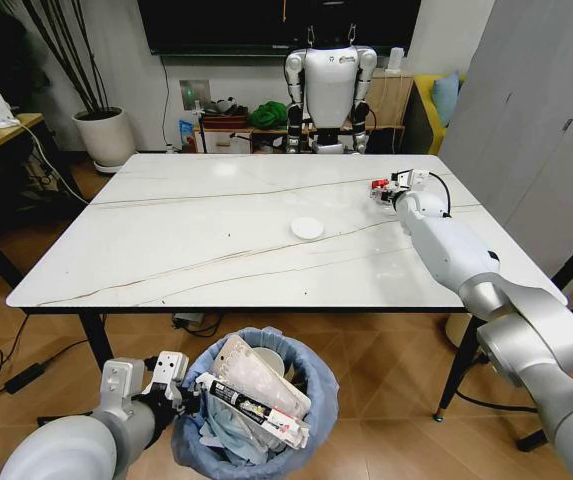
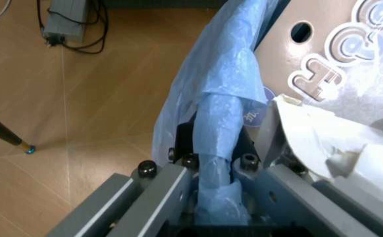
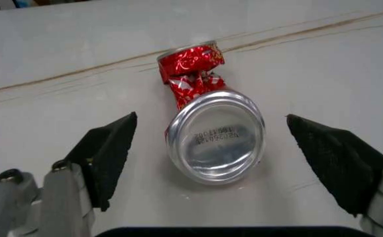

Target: Pick up the trash bin and place the trash from the table into it.

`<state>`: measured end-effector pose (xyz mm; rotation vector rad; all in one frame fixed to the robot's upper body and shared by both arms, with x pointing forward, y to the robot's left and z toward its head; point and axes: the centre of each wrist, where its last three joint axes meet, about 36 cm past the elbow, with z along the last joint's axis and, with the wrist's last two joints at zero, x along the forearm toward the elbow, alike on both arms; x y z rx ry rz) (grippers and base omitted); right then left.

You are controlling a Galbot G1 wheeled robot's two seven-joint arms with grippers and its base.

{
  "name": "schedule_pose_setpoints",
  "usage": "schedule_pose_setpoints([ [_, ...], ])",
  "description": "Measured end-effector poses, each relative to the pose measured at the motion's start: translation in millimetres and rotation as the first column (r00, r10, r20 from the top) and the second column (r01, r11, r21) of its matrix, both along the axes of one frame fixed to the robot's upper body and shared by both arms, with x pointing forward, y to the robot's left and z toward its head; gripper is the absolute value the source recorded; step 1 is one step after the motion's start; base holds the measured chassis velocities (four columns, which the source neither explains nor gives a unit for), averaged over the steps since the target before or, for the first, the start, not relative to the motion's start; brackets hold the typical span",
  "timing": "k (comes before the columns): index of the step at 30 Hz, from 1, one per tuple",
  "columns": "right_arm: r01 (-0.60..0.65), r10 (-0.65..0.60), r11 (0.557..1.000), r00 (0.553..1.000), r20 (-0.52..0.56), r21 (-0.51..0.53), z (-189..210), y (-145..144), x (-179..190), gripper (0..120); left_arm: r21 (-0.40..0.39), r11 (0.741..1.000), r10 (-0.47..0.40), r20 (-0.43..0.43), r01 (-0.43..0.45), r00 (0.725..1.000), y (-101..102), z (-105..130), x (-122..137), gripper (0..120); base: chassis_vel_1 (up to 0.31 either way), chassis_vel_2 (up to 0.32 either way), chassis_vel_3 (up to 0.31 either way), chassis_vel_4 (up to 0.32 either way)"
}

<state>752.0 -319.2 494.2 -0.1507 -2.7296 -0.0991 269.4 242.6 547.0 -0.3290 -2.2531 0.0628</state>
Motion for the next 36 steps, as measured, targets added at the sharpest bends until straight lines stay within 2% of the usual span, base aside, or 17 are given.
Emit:
schedule_pose_setpoints([
  [2, 0.001, -0.001, 1.000, 1.000, -0.004, 0.000, -2.6, -1.9, -1.0, 73, 0.001, 1.000, 0.001, -0.001, -0.001, 1.000, 0.2, -0.2, -0.3, 0, 0.000, 0.000, 0.000, 0.000],
  [3, 0.001, -0.001, 1.000, 1.000, -0.004, 0.000, -2.6, -1.9, -1.0, 73, 0.001, 1.000, 0.001, -0.001, -0.001, 1.000, 0.2, -0.2, -0.3, 0, 0.000, 0.000, 0.000, 0.000],
  [7, 0.001, -0.001, 1.000, 1.000, -0.011, 0.000, -9.0, -3.9, -3.9, 53, 0.002, 1.000, 0.003, -0.001, -0.003, 1.000, 0.4, -0.3, -0.4, 0, 0.000, 0.000, 0.000, 0.000],
  [10, 0.002, -0.002, 1.000, 1.000, -0.010, -0.002, -9.4, -5.4, -4.7, 49, 0.002, 1.000, 0.004, -0.001, -0.004, 1.000, 0.4, -0.4, -0.5, 0, 0.000, 0.000, 0.000, 0.000],
  [26, 0.021, -0.021, 1.000, 0.999, 0.035, 0.010, 6.8, -17.3, -15.5, 49, 0.009, 1.000, 0.007, -0.001, -0.007, 1.000, 1.2, -0.9, -1.1, 0, 0.000, 0.000, 0.000, 0.000],
  [30, 0.031, -0.033, 0.999, 0.996, 0.080, 0.019, 25.0, -33.5, -22.9, 49, 0.010, 1.000, 0.007, 0.000, -0.007, 1.000, 1.3, -0.6, -0.9, 0, 0.000, 0.000, 0.000, 0.000],
  [32, 0.027, -0.031, 0.999, 0.993, 0.113, 0.040, 41.2, -51.9, -35.1, 49, 0.008, 1.000, 0.007, 0.001, -0.008, 1.000, 0.8, -0.6, -0.7, 0, 0.000, 0.000, 0.000, 0.000],
  [36, -0.004, -0.005, 0.998, 0.987, 0.159, 0.058, 61.4, -63.5, -59.6, 49, 0.006, 1.000, 0.006, 0.003, -0.006, 1.000, -0.2, -0.7, -0.6, 0, 0.000, 0.000, 0.000, 0.000],
])
